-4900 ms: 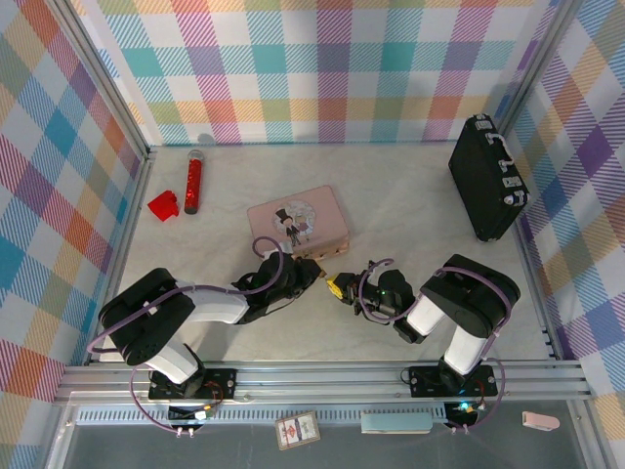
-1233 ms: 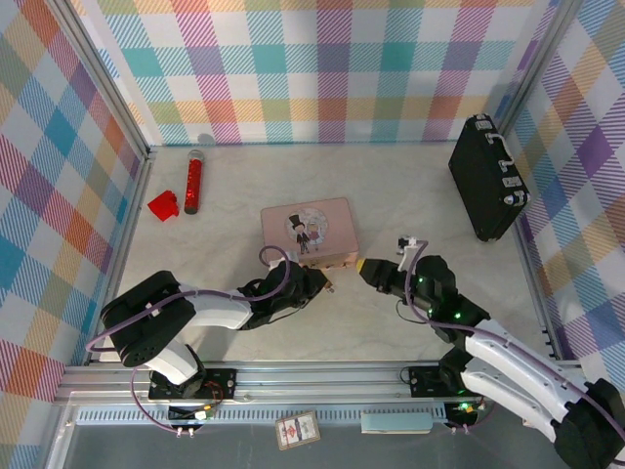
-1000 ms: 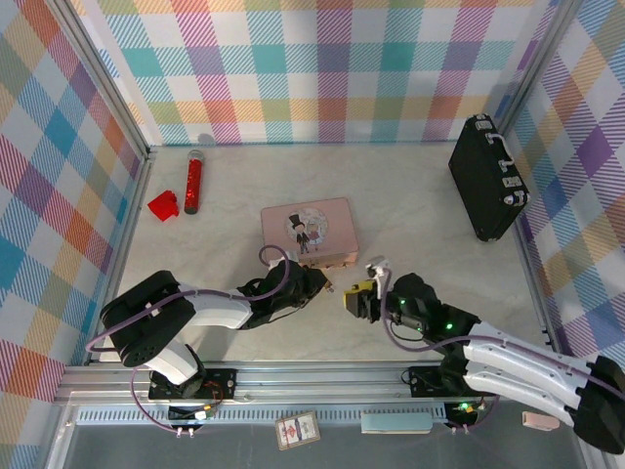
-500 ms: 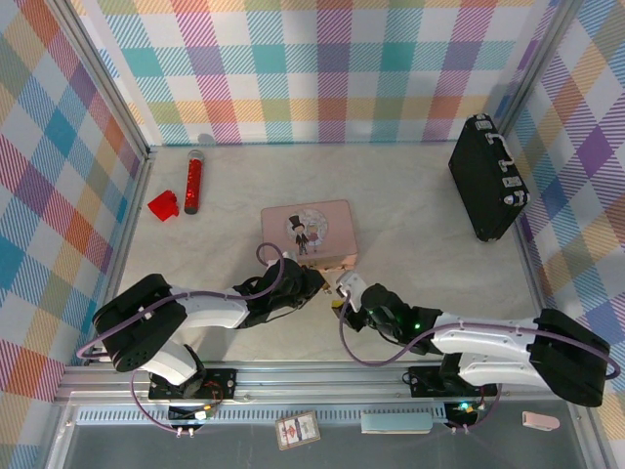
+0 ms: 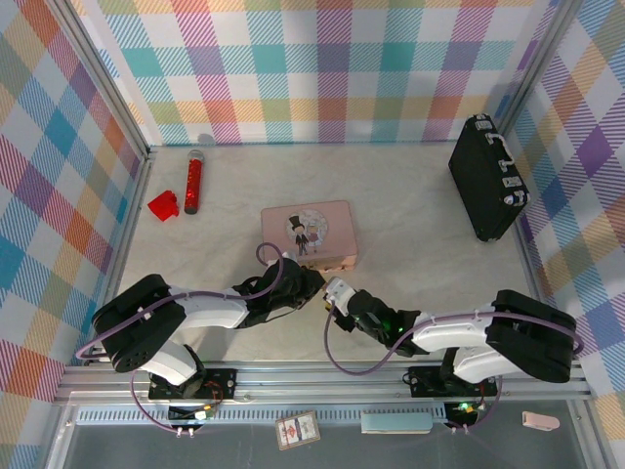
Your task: Unlock the padlock with the key
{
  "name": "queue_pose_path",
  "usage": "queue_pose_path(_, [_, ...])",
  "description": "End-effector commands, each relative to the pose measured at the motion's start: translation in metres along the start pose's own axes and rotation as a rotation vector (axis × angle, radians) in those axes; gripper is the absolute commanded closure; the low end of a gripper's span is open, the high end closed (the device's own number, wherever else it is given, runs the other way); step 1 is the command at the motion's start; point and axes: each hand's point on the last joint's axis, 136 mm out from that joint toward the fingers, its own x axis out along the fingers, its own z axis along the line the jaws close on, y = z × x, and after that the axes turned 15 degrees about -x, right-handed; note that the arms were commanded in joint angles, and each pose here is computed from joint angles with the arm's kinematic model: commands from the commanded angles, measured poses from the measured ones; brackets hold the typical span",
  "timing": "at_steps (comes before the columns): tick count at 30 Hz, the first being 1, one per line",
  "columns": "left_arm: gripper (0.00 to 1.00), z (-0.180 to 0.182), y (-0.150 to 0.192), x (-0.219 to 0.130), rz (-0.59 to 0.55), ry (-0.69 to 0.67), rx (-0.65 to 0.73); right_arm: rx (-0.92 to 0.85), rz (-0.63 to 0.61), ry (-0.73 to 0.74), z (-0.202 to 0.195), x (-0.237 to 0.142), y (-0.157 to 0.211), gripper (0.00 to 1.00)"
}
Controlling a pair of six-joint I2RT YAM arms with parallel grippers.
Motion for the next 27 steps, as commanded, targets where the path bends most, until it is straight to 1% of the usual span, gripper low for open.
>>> queue_pose_path(1, [1.0,-0.039,0.009,-0.01,0.046,0.122,0.022,-0.004,-0.044,0.045,-0.007,0.003,-0.018,0.72])
queue_pose_path(8, [1.0,-0.039,0.009,-0.011,0.047,0.124,0.021,0.0,-0.042,0.078,-0.011,0.009,-0.02,0.76])
queue_pose_path(22, [1.0,-0.04,0.013,-0.009,0.065,0.126,0.017,0.007,-0.032,0.082,-0.009,0.017,-0.02,0.86])
queue_pose_path(26, [1.0,-0.04,0.013,-0.01,0.065,0.129,0.017,0.035,-0.031,0.084,-0.01,0.016,-0.019,0.89])
queue_pose_path(27, [1.0,-0.04,0.013,-0.01,0.063,0.129,0.017,0.059,-0.06,0.092,-0.012,0.015,-0.026,0.89])
